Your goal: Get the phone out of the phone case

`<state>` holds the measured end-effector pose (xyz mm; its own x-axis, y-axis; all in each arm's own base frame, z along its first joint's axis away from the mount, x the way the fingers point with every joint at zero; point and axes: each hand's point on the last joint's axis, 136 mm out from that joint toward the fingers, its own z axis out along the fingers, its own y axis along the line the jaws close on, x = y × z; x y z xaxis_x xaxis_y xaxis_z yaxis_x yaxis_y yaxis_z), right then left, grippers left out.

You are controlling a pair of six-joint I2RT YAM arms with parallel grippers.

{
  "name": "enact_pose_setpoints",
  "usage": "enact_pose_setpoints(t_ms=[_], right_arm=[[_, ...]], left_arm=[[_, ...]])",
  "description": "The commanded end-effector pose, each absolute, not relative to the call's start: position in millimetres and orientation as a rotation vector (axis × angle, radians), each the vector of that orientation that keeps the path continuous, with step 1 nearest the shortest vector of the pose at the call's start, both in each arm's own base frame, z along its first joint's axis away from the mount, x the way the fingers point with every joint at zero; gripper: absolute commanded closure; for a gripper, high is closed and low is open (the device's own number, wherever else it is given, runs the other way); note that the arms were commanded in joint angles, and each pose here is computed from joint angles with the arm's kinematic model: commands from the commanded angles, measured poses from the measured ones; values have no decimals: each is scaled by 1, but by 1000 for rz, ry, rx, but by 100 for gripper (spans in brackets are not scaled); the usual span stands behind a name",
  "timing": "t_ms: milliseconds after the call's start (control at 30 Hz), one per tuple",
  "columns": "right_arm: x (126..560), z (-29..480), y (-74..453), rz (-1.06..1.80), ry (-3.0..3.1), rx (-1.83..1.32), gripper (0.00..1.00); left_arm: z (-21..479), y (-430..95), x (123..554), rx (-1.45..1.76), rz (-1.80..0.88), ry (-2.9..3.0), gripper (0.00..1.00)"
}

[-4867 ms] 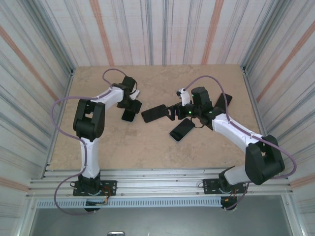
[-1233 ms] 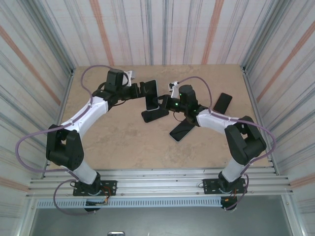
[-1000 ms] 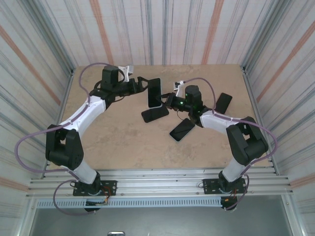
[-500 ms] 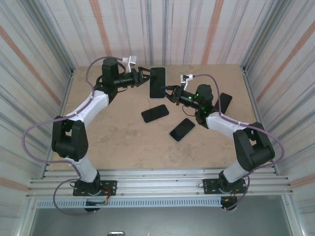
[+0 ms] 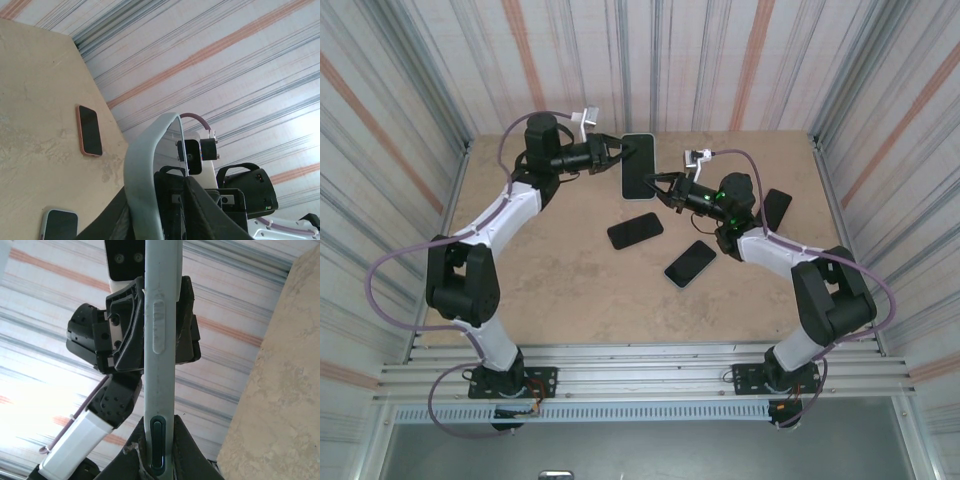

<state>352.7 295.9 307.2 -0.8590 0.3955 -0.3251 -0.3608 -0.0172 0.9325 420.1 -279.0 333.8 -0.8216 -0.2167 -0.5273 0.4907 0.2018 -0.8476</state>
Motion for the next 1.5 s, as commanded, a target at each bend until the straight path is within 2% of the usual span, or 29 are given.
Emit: enact_pose_setpoints(t_ms=[0,67,200,433,567,667,900,1467], right_arm=[[347,331,298,1971,1663,-38,87],[347,331,298,1974,1663,-42,86],[346,333,298,1974,1658,-50,82],[349,325,293,1924,1661,-33,59],[346,314,291,1796,1701,-53,50],[344,305,286,1676,1683,-42,47],[336,293,292,1635,1647,17,47],[351,300,303,1762,1532,169,62]], left_arm=[[350,-285,413,315,-1698,1900,78],[351,-285,413,314,-1700,1898,86],[354,-283,417,286,-1685,1880,91],[367,-279,427,218,-1668,1814,97],[383,-269,433,144,-1628,1720,97],[391,-260,438,57,-1571,1650,99],[407,-260,435,-54,-1543,1523,100],[405,-257,428,-213,-1612,1416,100]])
